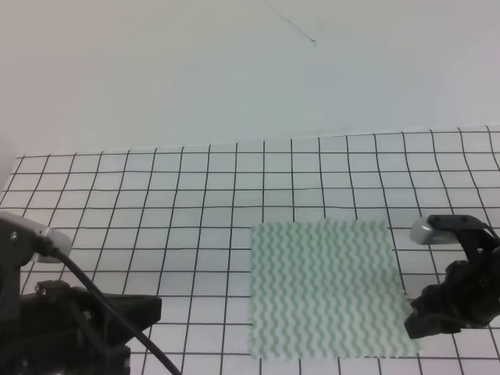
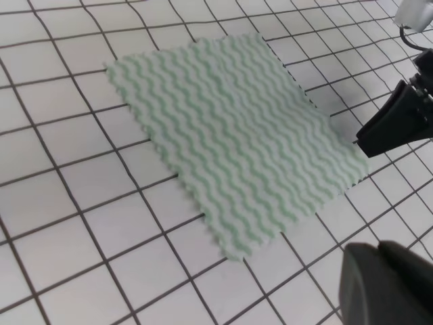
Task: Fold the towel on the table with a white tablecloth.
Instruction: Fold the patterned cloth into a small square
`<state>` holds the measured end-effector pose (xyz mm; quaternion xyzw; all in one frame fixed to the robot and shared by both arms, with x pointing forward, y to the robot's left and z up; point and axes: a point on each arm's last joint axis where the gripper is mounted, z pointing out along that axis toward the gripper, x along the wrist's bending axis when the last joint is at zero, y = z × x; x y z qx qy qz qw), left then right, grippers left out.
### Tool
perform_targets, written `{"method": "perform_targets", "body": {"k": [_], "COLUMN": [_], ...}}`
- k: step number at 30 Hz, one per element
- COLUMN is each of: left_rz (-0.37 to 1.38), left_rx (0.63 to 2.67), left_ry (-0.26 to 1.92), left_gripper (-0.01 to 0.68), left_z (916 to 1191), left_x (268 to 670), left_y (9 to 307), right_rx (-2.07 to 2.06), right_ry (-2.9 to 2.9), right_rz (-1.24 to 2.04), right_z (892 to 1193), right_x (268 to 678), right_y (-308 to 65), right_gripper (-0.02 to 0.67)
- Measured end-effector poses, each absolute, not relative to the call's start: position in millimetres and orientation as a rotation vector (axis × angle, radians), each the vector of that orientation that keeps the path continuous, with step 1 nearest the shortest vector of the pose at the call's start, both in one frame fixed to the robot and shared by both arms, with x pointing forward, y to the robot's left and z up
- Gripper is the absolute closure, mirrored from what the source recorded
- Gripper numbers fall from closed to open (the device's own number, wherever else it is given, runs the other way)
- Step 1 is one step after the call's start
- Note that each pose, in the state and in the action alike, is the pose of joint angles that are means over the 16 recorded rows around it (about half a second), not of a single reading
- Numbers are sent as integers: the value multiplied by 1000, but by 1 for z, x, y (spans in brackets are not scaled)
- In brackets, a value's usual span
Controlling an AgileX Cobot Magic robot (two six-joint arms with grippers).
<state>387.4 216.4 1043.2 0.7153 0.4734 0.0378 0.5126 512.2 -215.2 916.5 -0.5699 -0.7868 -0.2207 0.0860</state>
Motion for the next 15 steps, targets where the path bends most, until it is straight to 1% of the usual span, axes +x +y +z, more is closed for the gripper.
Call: {"method": "perform_targets", "body": {"k": [15], "left_rz": [97], "left_rx": [1720], "left_ry": [1139], "left_gripper": [674], "left_z": [1043], "left_x": [388], "left_y": [217], "right_rx": [-1711], "right_ry": [-2318], "right_rz": [-669], "right_z": [912], "right_x": [514], "right_y": [-214], "right_gripper": [403]}}
